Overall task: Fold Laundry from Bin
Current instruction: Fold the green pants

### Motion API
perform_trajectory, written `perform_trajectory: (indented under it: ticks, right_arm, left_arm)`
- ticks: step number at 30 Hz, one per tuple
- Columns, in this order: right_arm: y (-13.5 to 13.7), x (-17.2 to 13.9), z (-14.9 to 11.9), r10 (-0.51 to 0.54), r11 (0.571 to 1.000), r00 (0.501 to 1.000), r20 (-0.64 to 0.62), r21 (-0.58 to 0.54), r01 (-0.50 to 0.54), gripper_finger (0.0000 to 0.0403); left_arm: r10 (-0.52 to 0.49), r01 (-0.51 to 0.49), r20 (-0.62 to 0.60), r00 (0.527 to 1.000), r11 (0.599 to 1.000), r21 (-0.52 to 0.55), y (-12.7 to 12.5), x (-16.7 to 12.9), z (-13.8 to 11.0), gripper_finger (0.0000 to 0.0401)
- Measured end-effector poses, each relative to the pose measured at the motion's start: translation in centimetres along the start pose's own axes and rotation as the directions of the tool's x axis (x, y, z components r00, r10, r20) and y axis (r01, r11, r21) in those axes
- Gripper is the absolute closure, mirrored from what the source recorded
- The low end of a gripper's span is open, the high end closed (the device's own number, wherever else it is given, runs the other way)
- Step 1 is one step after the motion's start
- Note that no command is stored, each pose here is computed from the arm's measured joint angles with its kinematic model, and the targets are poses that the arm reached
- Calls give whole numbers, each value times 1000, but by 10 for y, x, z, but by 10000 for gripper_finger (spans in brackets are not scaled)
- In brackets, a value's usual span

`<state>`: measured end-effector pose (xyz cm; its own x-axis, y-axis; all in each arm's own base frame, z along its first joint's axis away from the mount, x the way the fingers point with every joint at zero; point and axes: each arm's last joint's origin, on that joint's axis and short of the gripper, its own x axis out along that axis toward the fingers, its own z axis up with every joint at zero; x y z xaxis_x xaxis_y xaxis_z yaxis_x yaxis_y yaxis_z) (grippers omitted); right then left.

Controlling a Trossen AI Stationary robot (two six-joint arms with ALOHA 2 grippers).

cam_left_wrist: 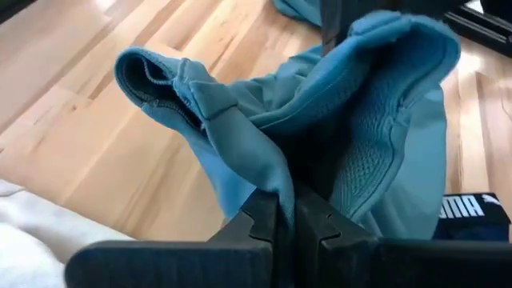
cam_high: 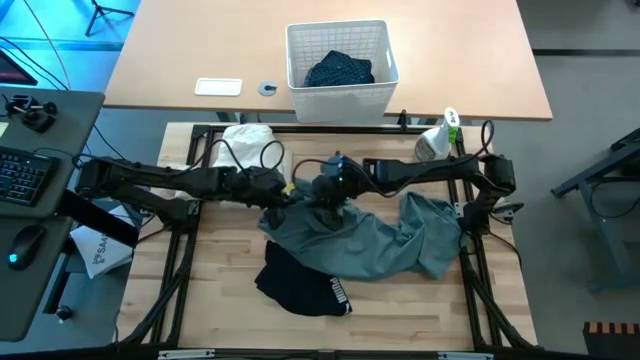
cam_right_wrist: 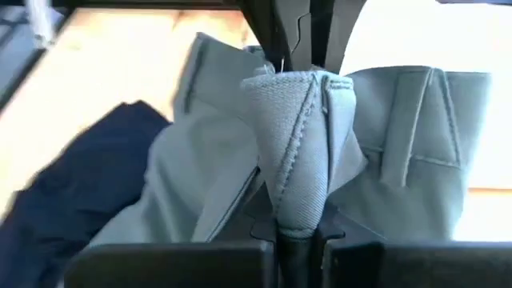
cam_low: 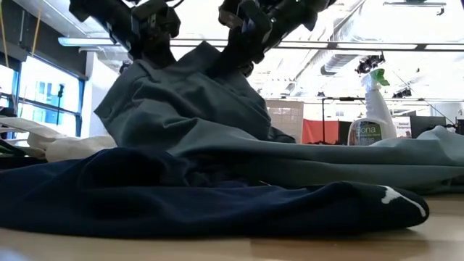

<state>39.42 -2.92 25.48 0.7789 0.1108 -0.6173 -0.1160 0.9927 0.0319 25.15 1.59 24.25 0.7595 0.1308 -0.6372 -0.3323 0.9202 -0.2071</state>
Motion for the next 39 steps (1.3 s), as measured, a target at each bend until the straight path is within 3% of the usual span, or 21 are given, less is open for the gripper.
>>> perform_trajectory:
  ticks: [6, 13, 29, 34, 39]
  right_arm:
    - [-8, -3, 4, 134, 990, 989, 63, 28, -136, 365]
    - [-35, -10, 5, 174, 977, 975, 135, 100, -189, 295]
    - [-60, -4, -3, 176, 973, 973, 151, 120, -195, 35]
    - [-61, 13, -11, 249, 955, 957, 149, 127, -268, 33]
    - [-61, 21, -14, 305, 931, 939, 156, 160, -329, 111]
  left_arm:
    - [-25, 25, -10, 1000, 999, 24, -8, -1, -3, 400]
    - [-44, 45, -20, 999, 998, 42, -15, -2, -6, 400]
    - [-90, 94, -31, 995, 987, 128, -17, -2, -6, 401]
    - [-105, 110, -34, 994, 980, 163, -18, -2, -7, 401]
    - [-120, 123, -25, 992, 970, 208, -22, -3, -7, 401]
